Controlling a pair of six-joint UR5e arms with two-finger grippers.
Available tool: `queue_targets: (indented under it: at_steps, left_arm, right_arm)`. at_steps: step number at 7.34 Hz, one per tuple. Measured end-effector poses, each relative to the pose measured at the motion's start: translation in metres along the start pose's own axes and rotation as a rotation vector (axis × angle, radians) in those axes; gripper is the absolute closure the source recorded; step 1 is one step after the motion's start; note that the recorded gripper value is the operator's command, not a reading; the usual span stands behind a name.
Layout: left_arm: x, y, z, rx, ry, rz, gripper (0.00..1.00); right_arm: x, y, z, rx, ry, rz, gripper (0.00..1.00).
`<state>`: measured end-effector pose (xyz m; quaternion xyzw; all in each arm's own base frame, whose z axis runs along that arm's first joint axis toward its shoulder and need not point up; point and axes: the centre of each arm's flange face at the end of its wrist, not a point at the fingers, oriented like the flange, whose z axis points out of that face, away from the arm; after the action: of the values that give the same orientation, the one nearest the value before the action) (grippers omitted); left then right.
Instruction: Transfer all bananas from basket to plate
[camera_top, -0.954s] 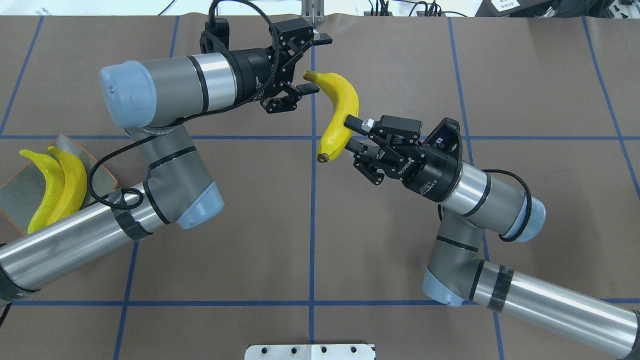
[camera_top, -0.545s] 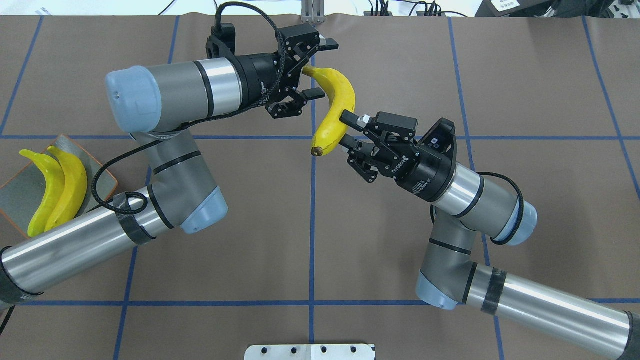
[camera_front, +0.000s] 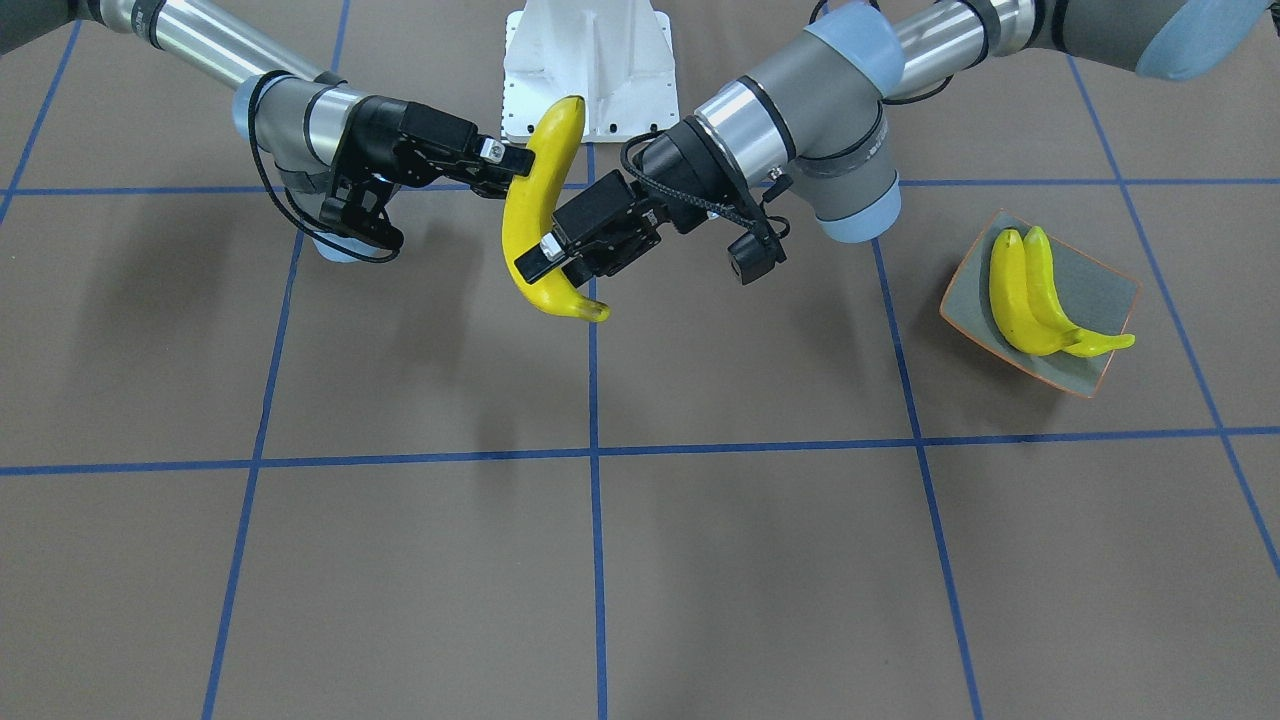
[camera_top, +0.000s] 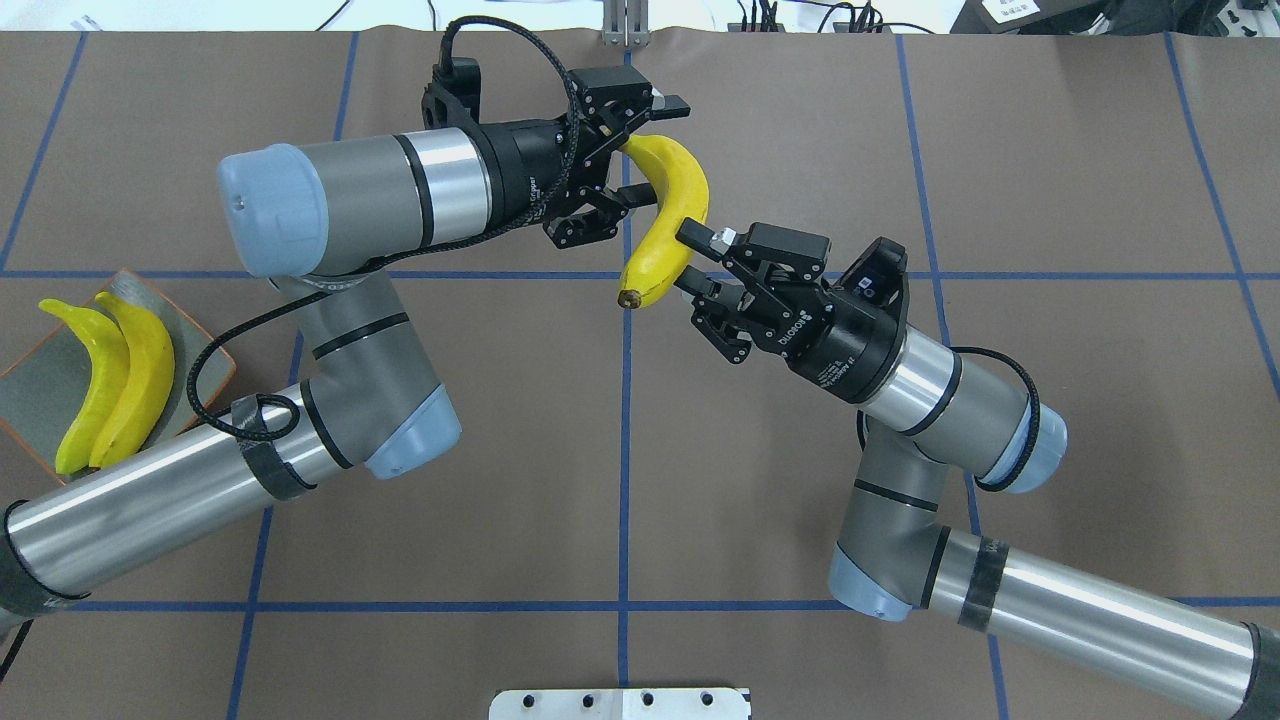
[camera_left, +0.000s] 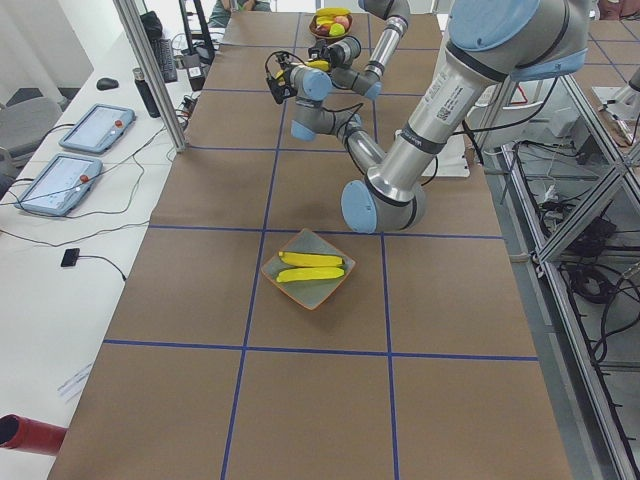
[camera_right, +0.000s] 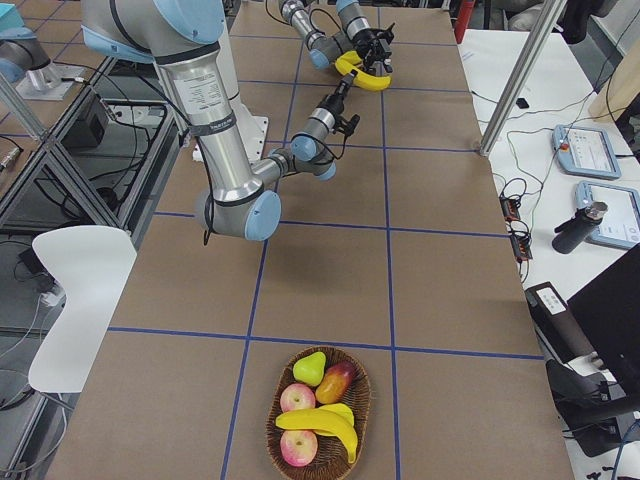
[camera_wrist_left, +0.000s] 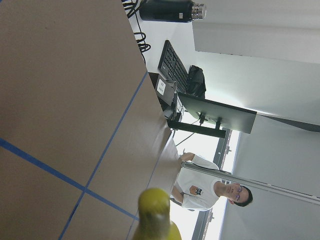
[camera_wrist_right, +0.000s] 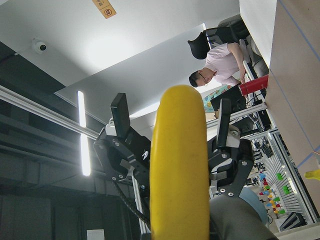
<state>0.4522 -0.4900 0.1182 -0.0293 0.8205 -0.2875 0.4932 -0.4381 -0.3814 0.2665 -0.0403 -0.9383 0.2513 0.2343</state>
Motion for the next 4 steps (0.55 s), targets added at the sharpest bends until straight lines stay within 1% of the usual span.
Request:
queue_targets:
  at_steps: [2,4]
  left_arm:
    - [-0.0024,0.0012,-0.0009,-0.005,-0.003,0.001,0.28]
    - [-0.0044,0.0053,-0.0003,-0.013,-0.005,0.000,0.28]
  right_arm:
    - [0.0006,-0.0005,-0.0006,0.001,0.001,-0.010,1.00]
    - [0.0007,-0.0006,-0.0006,0.001,0.002,-0.023,1.00]
